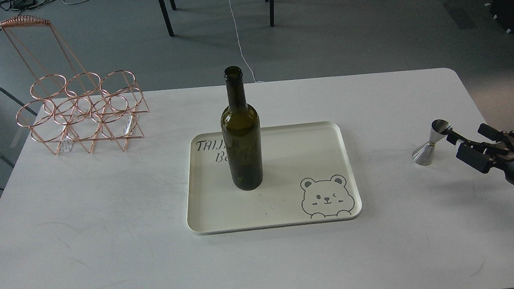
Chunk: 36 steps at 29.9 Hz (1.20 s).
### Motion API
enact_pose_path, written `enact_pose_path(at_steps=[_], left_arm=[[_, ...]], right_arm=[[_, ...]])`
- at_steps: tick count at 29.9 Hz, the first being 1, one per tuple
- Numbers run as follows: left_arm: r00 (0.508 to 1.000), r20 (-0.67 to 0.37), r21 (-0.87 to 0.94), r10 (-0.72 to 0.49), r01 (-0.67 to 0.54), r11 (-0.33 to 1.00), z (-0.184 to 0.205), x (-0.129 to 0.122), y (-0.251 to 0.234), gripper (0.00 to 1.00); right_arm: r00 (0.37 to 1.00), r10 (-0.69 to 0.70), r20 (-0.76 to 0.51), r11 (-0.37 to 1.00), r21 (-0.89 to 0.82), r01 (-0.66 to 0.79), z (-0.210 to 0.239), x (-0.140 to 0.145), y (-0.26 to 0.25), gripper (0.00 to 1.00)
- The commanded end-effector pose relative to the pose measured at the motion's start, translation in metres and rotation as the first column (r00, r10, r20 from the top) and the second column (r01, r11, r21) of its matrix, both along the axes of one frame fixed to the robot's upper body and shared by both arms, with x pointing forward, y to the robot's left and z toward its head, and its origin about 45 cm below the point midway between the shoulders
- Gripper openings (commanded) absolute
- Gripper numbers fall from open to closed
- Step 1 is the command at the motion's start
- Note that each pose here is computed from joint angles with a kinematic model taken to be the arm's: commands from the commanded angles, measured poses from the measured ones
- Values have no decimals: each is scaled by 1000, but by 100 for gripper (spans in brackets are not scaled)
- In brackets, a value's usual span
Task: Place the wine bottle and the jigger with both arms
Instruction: 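Set the jigger down on the table and withdraw the right gripper, then reach the left gripper toward the neck of the green wine bottle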
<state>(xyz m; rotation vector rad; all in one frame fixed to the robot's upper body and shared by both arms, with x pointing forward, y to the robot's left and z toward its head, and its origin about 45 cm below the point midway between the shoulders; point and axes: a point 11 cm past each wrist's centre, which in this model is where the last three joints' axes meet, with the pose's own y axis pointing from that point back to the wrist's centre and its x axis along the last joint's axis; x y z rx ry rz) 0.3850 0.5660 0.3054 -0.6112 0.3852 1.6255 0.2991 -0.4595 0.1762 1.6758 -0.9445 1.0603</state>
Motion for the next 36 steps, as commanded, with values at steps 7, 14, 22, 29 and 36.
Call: enact_pose_path(at_steps=[7,14,22,29,36], left_arm=[[970,-61,292,-236,244,925,55,-6,-43,99],[869,-171,601,-464,465,650,101,-21,-116,99],[731,-289,901,-618,426,83,118,-51,-235,98],[737,-398,890,-547,165,-425,78,-45,-274,98],[726,-396,824,-563,11,-566,53,-41,-312,97]], right_arm=[[960,-185,212,973,174,149,86,60,-18,97],[943,-299,144,868,452,206,106,110,-3,97],[943,-330,42,594,786,173,140,151,21,97],[948,-315,-41,225,967,117,154,168,10,97],[947,-318,-55,92,992,89,159,167,-3,97]])
